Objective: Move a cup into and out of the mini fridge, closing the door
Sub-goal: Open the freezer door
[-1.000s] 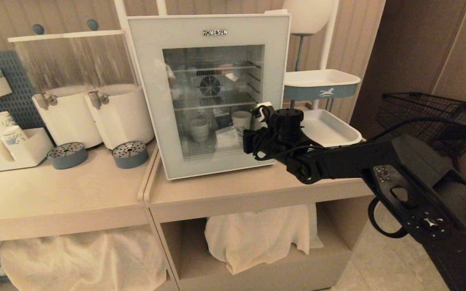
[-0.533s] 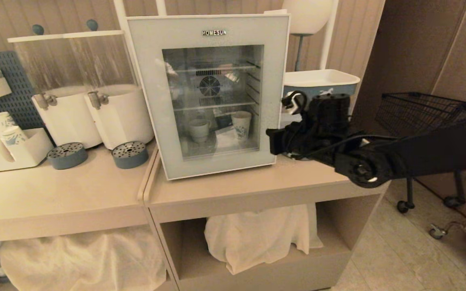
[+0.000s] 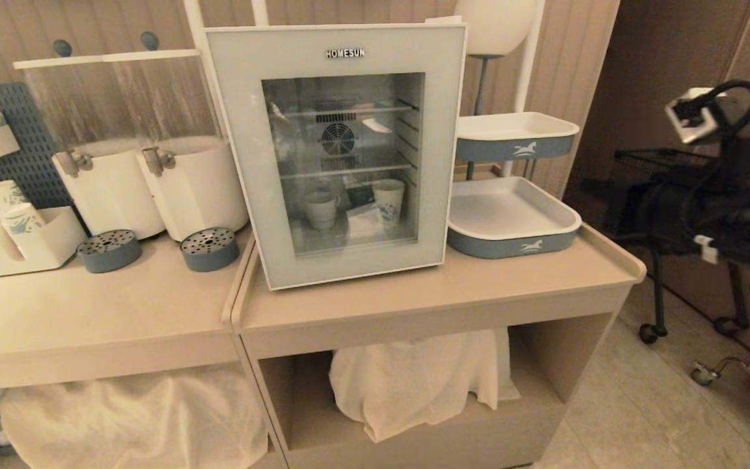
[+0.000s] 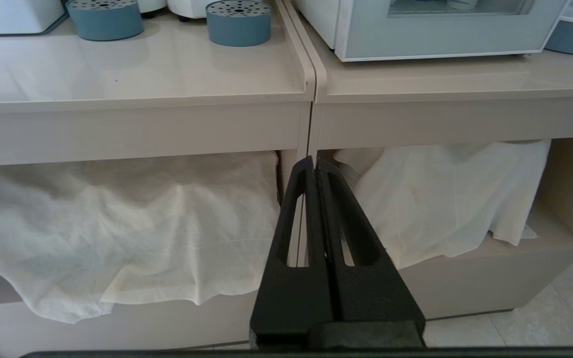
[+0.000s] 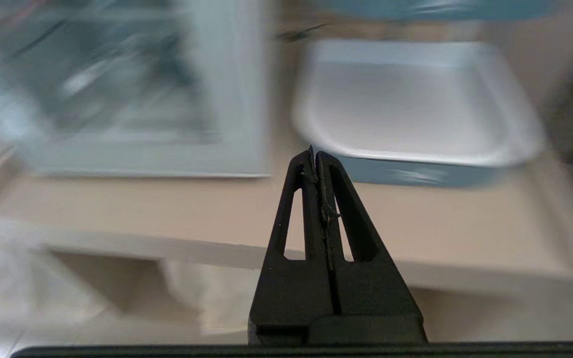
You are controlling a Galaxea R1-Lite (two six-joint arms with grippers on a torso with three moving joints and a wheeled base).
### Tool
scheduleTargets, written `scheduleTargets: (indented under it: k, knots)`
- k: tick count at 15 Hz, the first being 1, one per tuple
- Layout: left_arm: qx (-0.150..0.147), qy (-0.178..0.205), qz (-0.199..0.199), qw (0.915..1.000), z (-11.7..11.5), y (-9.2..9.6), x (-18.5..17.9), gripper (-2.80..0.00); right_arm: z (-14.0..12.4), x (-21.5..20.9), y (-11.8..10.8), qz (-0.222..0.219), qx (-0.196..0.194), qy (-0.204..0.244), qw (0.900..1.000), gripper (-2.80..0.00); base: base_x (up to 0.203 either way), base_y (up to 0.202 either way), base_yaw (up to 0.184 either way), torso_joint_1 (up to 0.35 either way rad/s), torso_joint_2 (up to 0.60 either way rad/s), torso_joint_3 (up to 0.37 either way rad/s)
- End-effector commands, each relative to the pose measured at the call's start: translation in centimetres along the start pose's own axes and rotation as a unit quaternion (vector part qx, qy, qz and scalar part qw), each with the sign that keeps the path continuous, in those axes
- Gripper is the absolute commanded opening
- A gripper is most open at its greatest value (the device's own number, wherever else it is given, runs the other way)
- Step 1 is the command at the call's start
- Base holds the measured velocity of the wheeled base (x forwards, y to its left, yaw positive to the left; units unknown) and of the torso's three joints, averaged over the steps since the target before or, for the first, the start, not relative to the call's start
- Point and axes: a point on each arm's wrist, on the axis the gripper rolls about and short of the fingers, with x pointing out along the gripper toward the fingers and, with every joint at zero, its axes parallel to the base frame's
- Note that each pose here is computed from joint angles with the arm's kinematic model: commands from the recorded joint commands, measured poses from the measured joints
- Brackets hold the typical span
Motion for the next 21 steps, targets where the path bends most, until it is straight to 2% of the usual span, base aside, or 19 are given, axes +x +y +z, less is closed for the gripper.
scheduleTargets:
  k: [1,3,5,7,10,11,12,13,15,19,20,21]
  knots:
    - [0.000,0.000,0.001,1.0000,0.0,0.0,0.0,-2.80,1.9,-6.5,-1.3,-0.034,0.001,-0.065,0.997,-2.80,0.000,0.000,0.000,0.000,0.00,0.000]
    - [0.000,0.000,0.001,1.0000,0.0,0.0,0.0,-2.80,2.1,-12.0,-1.7,-0.078,0.003,-0.093,0.993,-2.80,0.000,0.000,0.000,0.000,0.00,0.000]
    - [0.000,0.000,0.001,1.0000,0.0,0.0,0.0,-2.80,1.1,-18.0,-1.4,-0.121,0.008,-0.109,0.987,-2.80,0.000,0.000,0.000,0.000,0.00,0.000]
    - [0.000,0.000,0.001,1.0000,0.0,0.0,0.0,-2.80,-1.1,-23.3,-0.9,-0.155,0.014,-0.117,0.981,-2.80,0.000,0.000,0.000,0.000,0.00,0.000]
    - [0.000,0.000,0.001,1.0000,0.0,0.0,0.0,-2.80,-5.5,-28.4,-0.4,-0.225,0.026,-0.107,0.968,-2.80,0.000,0.000,0.000,0.000,0.00,0.000]
    - [0.000,0.000,0.001,1.0000,0.0,0.0,0.0,-2.80,-7.2,-29.1,-0.4,-0.259,0.034,-0.089,0.961,-2.80,0.000,0.000,0.000,0.000,0.00,0.000]
    - [0.000,0.000,0.001,1.0000,0.0,0.0,0.0,-2.80,-8.7,-29.2,-0.5,-0.319,0.053,-0.072,0.944,-2.80,0.000,0.000,0.000,0.000,0.00,0.000]
    - [0.000,0.000,0.001,1.0000,0.0,0.0,0.0,-2.80,-10.0,-28.7,-0.7,-0.356,0.067,-0.047,0.931,-2.80,0.000,0.000,0.000,0.000,0.00,0.000]
    - [0.000,0.000,0.001,1.0000,0.0,0.0,0.0,-2.80,-11.2,-28.2,-0.8,-0.389,0.080,-0.031,0.917,-2.80,0.000,0.000,0.000,0.000,0.00,0.000]
    - [0.000,0.000,0.001,1.0000,0.0,0.0,0.0,-2.80,-11.1,-28.7,-0.3,-0.445,0.083,-0.059,0.890,-2.80,0.000,0.000,0.000,0.000,0.00,0.000]
    - [0.000,0.000,0.001,1.0000,0.0,0.0,0.0,-2.80,-11.7,-29.2,0.0,-0.430,0.084,-0.074,0.896,-2.80,0.000,0.000,0.000,0.000,0.00,0.000]
    - [0.000,0.000,0.001,1.0000,0.0,0.0,0.0,-2.80,-12.8,-29.9,0.3,-0.391,0.083,-0.099,0.911,-2.80,0.000,0.000,0.000,0.000,0.00,0.000]
